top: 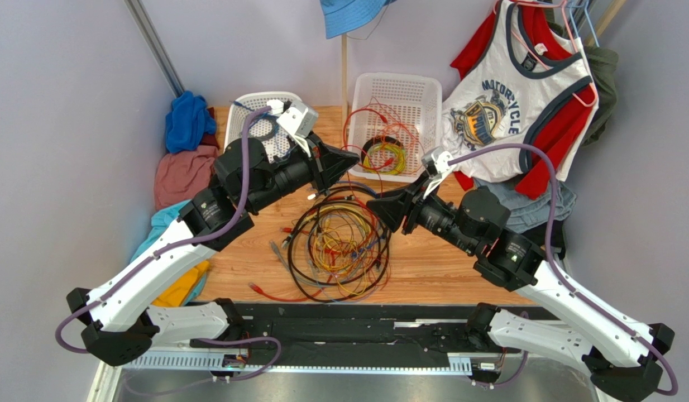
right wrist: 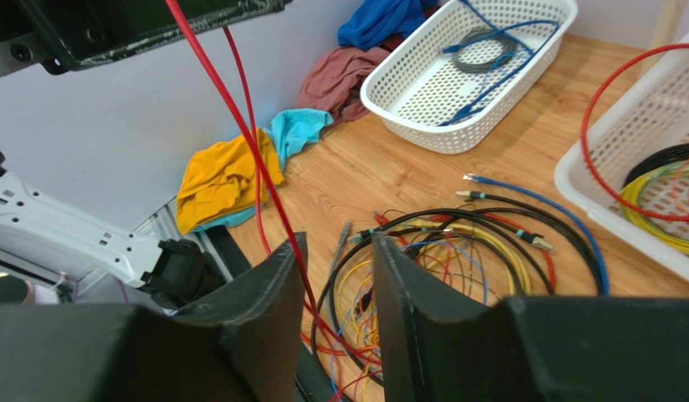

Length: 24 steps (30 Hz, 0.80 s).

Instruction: Untangle the cables

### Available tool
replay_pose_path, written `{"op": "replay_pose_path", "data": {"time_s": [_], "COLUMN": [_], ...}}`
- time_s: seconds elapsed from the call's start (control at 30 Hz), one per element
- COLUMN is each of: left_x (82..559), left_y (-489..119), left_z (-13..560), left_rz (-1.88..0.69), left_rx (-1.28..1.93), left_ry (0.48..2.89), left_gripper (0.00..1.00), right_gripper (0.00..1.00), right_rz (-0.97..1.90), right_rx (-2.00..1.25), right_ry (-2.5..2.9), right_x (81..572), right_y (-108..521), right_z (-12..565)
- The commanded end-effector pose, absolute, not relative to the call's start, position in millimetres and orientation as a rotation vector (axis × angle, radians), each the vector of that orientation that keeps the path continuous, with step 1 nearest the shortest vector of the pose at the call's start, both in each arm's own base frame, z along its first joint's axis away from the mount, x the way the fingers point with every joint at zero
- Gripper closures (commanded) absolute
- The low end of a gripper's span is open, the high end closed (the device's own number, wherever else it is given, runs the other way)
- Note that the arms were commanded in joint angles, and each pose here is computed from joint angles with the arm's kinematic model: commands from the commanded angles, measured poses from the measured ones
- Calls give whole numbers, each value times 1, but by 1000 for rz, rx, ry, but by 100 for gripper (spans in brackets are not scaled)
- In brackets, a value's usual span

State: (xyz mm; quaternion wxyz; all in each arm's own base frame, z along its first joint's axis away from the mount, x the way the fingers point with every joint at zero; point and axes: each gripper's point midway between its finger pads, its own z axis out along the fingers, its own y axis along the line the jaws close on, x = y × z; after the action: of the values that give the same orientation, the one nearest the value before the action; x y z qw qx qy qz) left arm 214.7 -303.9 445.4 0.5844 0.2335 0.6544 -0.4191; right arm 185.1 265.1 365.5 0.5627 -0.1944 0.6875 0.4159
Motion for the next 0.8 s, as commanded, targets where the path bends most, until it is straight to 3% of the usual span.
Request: {"op": "replay_pose_path", "data": {"time_s": [0.0,0.17,0.77], "left_x": [212,212,209], "left_y": [-298,-299,-300], "left_z": [469,472,486], "left_rz": [-981,-983,-987], "left_rx": [533,539,562], "left_ry": [1460,1460,1449], "left_gripper": [100,100,100], "right_gripper": [56,48,46], "right_rz": [1063,1117,1123], "right_rx": [-505,-551,-583], "right_ry": [1547,1529,1519], "right_x": [173,164,162], "right_y": [272,279,282], "right_z": [371,365,352]}}
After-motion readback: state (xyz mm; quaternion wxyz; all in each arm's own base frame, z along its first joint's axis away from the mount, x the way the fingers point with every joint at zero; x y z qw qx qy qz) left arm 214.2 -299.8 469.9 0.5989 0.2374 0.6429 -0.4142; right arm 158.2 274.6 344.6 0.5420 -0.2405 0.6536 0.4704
